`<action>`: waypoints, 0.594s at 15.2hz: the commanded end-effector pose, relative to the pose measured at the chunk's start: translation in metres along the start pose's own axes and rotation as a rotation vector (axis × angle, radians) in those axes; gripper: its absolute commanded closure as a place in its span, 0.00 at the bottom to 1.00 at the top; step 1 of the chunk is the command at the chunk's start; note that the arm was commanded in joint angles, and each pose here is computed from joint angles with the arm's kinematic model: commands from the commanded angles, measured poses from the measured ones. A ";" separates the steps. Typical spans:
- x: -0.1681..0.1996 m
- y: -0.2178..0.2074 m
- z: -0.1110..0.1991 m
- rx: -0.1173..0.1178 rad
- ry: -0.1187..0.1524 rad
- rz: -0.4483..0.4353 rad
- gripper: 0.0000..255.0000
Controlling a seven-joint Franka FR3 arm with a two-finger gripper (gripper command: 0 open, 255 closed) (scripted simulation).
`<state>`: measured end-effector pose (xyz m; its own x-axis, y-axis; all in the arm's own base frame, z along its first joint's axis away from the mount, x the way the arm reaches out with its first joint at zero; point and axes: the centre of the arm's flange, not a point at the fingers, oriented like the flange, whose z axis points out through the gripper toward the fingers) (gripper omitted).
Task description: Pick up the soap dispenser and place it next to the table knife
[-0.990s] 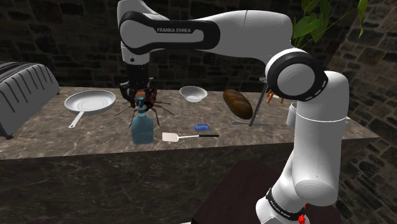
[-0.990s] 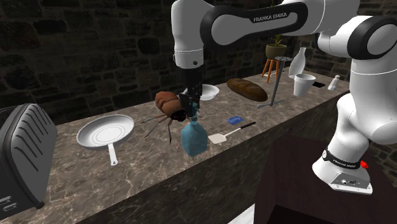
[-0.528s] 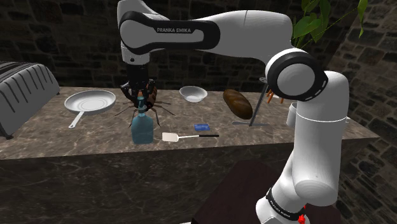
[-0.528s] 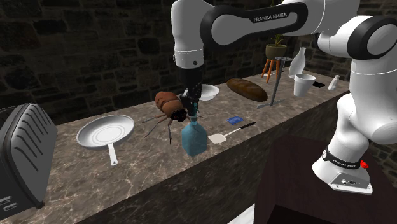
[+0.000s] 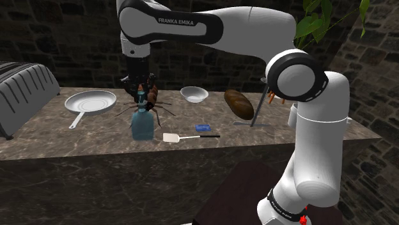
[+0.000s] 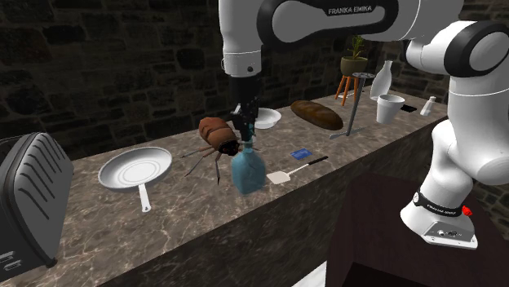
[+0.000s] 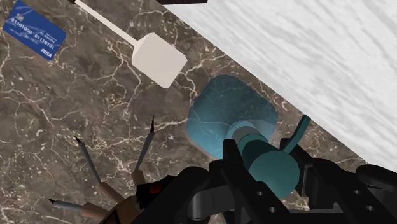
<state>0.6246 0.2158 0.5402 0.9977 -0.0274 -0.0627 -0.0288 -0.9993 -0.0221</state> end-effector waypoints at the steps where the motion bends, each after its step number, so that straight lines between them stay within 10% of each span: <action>1: 0.000 0.000 -0.011 0.000 0.000 0.000 1.00; 9: -0.003 -0.001 -0.054 0.000 0.000 0.000 1.00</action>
<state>0.6249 0.2163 0.5876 0.9977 -0.0272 -0.0625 -0.0287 -0.9993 -0.0222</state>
